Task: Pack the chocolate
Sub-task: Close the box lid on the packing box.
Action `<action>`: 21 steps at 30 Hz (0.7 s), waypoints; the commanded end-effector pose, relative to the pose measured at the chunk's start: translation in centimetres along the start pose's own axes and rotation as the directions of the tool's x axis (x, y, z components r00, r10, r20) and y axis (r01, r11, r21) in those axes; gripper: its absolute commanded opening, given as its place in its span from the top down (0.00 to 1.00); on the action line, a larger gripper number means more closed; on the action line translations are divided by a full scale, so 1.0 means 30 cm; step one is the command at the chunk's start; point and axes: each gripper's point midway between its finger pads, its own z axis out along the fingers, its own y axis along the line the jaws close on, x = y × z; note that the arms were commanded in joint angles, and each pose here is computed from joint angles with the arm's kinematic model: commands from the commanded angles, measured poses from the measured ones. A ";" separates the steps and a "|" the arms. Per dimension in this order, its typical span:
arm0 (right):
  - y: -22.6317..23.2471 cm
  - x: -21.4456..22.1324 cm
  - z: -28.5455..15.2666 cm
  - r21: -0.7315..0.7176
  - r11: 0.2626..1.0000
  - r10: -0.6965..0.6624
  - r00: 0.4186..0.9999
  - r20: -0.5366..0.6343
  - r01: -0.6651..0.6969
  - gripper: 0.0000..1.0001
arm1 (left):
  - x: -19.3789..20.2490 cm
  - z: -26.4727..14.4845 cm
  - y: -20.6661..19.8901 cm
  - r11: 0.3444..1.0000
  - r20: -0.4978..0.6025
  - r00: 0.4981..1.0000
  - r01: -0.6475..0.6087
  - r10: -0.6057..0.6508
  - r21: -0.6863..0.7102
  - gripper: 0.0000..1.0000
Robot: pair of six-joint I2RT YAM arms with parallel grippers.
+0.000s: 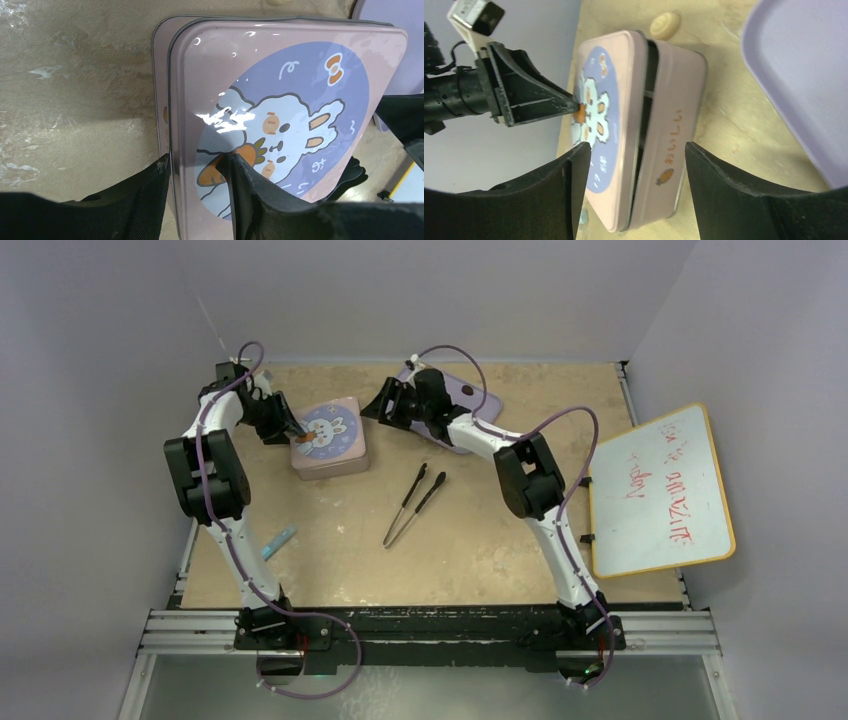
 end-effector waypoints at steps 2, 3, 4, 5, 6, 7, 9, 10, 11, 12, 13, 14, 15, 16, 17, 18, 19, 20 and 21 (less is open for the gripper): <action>0.121 0.015 0.030 -0.044 0.993 -0.111 0.993 -0.031 0.110 0.28 | -0.038 -0.008 -0.033 0.999 0.025 0.999 -0.045 0.044 0.019 0.56; 0.111 0.021 0.031 -0.021 0.992 -0.123 0.992 -0.038 0.122 0.27 | -0.037 -0.007 -0.036 0.999 0.024 0.999 -0.044 0.044 0.023 0.56; 0.096 0.027 0.030 0.010 0.990 -0.137 0.990 -0.043 0.138 0.27 | -0.037 -0.007 -0.042 0.998 0.023 0.999 -0.046 0.046 0.029 0.56; 0.074 0.031 0.028 0.048 0.986 -0.157 0.987 -0.045 0.159 0.27 | -0.036 -0.006 -0.045 0.998 0.022 0.999 -0.047 0.047 0.034 0.55; 0.054 0.039 0.026 0.085 0.980 -0.175 0.983 -0.049 0.178 0.26 | -0.033 -0.004 -0.052 0.998 0.019 0.999 -0.048 0.048 0.040 0.55; 0.031 0.044 0.024 0.121 0.973 -0.191 0.980 -0.049 0.196 0.26 | -0.029 -0.001 -0.055 0.998 0.014 0.999 -0.048 0.048 0.043 0.54; -0.010 0.056 0.019 0.180 0.959 -0.211 0.976 -0.059 0.218 0.26 | -0.025 0.002 -0.058 0.998 0.008 0.999 -0.049 0.048 0.047 0.52; -0.025 0.066 0.021 0.199 0.952 -0.223 0.973 -0.066 0.232 0.27 | -0.022 0.003 -0.054 0.998 0.006 0.999 -0.047 0.047 0.042 0.51; -0.038 0.078 0.026 0.212 0.946 -0.233 0.969 -0.076 0.245 0.27 | -0.021 0.003 -0.051 0.998 0.005 0.999 -0.045 0.045 0.037 0.51; -0.041 0.091 0.035 0.215 0.942 -0.243 0.966 -0.087 0.256 0.30 | -0.022 0.003 -0.049 0.998 0.006 0.999 -0.045 0.045 0.033 0.51; -0.060 0.109 0.043 0.222 0.941 -0.238 0.966 -0.106 0.256 0.34 | -0.024 0.001 -0.052 0.998 0.007 0.999 -0.045 0.045 0.035 0.51; -0.084 0.132 0.047 0.234 0.941 -0.219 0.967 -0.130 0.244 0.41 | -0.024 0.001 -0.052 0.998 0.007 0.999 -0.044 0.044 0.036 0.51; -0.121 0.152 0.044 0.273 0.933 -0.202 0.969 -0.144 0.235 0.46 | -0.027 -0.001 -0.054 0.998 0.009 0.999 -0.043 0.043 0.037 0.51; -0.152 0.174 0.031 0.311 0.921 -0.193 0.968 -0.158 0.234 0.51 | -0.023 -0.002 -0.056 0.998 0.006 0.999 -0.039 0.038 0.040 0.50; -0.180 0.196 0.012 0.352 0.905 -0.188 0.968 -0.167 0.237 0.55 | -0.018 -0.002 -0.063 0.998 0.002 0.999 -0.032 0.032 0.052 0.50; -0.203 0.215 -0.008 0.383 0.892 -0.188 0.967 -0.170 0.240 0.59 | -0.011 -0.001 -0.073 0.997 -0.004 1.000 -0.025 0.026 0.072 0.50; -0.215 0.237 -0.026 0.397 0.886 -0.181 0.968 -0.175 0.237 0.64 | -0.004 0.003 -0.082 0.996 -0.007 1.000 -0.020 0.020 0.092 0.49; -0.219 0.245 -0.035 0.400 0.887 -0.174 0.970 -0.171 0.230 0.67 | 0.000 0.008 -0.083 0.995 -0.008 1.000 -0.013 0.014 0.097 0.49; -0.224 0.256 -0.042 0.402 0.887 -0.169 0.970 -0.175 0.227 0.69 | 0.002 0.014 -0.077 0.996 -0.008 1.000 -0.007 0.008 0.093 0.49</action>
